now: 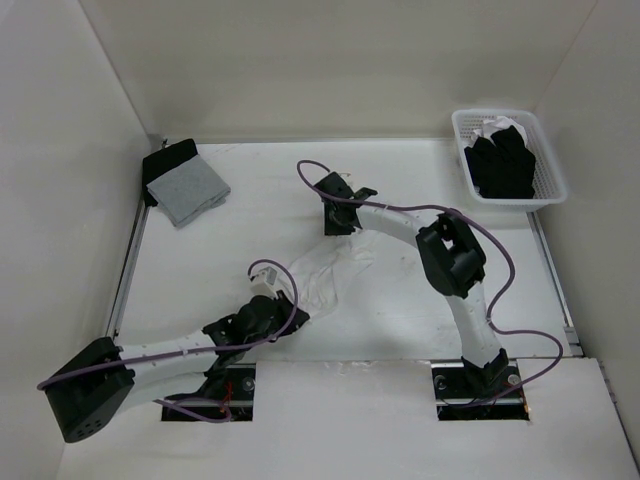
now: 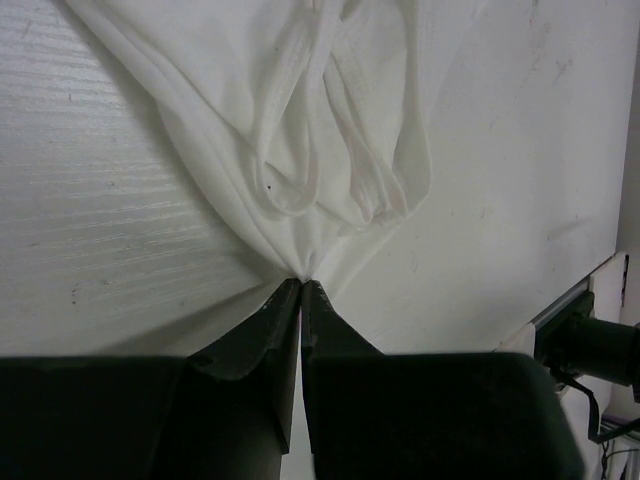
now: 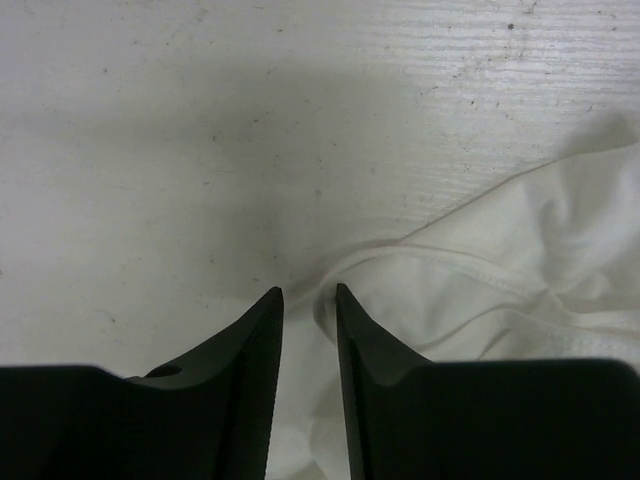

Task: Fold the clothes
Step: Flatten the tank top out

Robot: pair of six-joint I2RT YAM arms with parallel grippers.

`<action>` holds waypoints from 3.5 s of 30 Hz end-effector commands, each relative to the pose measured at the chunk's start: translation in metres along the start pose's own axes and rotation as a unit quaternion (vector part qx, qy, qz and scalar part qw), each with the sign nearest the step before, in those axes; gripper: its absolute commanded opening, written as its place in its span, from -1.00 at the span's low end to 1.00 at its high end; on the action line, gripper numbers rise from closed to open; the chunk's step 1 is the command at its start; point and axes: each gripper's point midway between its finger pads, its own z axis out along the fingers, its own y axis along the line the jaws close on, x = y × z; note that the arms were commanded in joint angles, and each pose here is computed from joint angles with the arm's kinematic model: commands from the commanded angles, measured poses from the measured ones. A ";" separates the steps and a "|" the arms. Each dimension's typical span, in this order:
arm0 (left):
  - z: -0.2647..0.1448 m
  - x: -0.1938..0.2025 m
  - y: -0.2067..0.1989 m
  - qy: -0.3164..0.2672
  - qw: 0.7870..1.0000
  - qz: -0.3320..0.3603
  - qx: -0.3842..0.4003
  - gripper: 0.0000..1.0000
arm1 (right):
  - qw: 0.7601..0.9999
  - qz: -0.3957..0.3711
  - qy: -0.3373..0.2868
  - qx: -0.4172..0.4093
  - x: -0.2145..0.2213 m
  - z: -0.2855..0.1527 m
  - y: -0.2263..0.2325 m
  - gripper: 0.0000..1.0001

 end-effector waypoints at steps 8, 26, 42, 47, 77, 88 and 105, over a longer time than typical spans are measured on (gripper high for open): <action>-0.007 0.011 0.010 0.013 1.000 -0.002 -0.002 -0.94 | 0.998 0.030 -0.044 -0.013 -0.019 -0.012 0.005 -0.98; -0.032 -0.106 -0.044 -0.136 0.990 0.014 0.032 -0.95 | 0.869 0.087 -0.411 -0.261 -0.125 -0.433 -0.015 -0.97; -0.117 -0.157 -0.078 -0.246 0.966 0.021 0.072 -0.95 | 0.803 0.077 -0.495 -0.324 -0.078 -0.575 -0.025 -0.95; -0.089 -0.132 -0.052 -0.202 0.979 0.009 0.038 -0.95 | 0.840 0.084 -0.480 -0.240 -0.120 -0.474 -0.047 -0.96; -0.042 -0.132 0.019 -0.194 0.977 -0.077 -0.046 -0.92 | 0.974 0.145 -0.144 -0.097 0.014 -0.110 -0.106 -0.56; -0.042 -0.140 0.032 -0.188 0.976 -0.101 -0.037 -0.92 | 0.982 0.137 -0.066 -0.108 0.088 -0.084 -0.096 -0.08; -0.044 -0.149 0.029 -0.196 0.976 -0.091 -0.039 -0.92 | 0.971 0.167 -0.081 -0.149 0.088 -0.092 -0.087 -0.86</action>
